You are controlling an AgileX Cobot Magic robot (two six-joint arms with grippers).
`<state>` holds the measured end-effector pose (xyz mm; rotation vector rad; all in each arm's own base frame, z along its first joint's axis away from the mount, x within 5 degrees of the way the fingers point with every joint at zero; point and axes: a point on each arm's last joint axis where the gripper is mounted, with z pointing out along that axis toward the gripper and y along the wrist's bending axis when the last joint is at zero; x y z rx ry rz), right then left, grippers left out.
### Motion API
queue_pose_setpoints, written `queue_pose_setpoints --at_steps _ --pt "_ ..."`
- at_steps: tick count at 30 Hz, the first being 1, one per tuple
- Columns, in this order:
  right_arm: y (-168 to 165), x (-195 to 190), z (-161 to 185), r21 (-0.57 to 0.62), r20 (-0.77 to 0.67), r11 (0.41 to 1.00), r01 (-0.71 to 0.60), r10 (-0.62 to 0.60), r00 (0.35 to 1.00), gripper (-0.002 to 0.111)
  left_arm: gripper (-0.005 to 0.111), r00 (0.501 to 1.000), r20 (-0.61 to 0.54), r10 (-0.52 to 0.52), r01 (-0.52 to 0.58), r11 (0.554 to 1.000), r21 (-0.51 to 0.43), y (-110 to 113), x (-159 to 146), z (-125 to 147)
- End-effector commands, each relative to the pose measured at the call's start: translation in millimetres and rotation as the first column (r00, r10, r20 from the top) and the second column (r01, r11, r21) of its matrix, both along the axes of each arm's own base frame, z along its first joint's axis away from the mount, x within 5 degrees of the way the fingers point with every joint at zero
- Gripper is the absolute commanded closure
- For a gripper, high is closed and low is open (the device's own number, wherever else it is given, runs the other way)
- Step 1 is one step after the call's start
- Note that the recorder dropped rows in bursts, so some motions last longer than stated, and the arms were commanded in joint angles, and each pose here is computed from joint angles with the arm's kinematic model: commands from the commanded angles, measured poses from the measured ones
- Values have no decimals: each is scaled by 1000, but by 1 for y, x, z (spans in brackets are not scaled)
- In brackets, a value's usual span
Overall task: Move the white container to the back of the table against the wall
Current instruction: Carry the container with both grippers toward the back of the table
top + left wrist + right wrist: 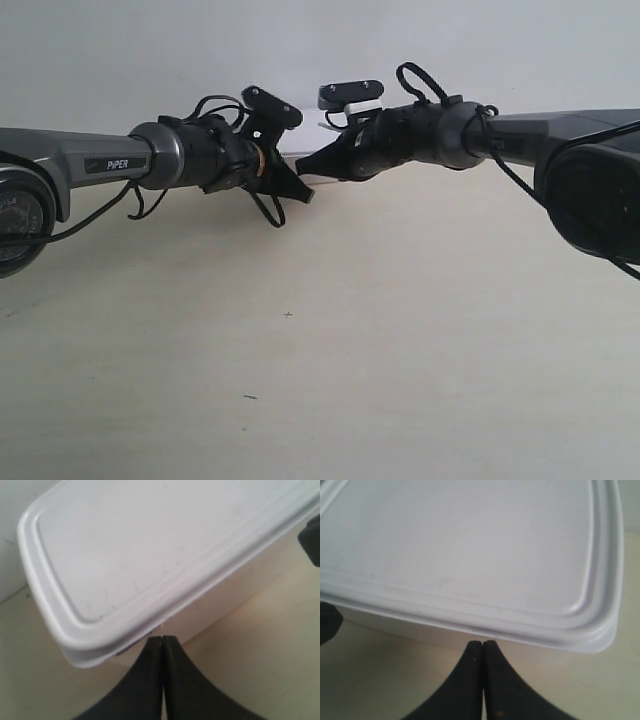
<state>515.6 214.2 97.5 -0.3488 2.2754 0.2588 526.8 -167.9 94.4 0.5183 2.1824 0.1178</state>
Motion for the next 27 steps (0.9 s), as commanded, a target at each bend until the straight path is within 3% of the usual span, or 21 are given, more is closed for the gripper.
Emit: queue_pose_setpoints --at_steps 1,8,27 --pt "2 2 3 0 28 1000 -11 11 1000 108 107 1000 9 -2 1 995 97 6 2 5" --pt "3 2 4 -15 52 999 -28 29 998 108 107 999 27 -32 27 987 157 7 3 7" --pt "4 5 7 -90 130 991 -98 110 985 108 107 999 46 -24 18 993 120 16 7 8"
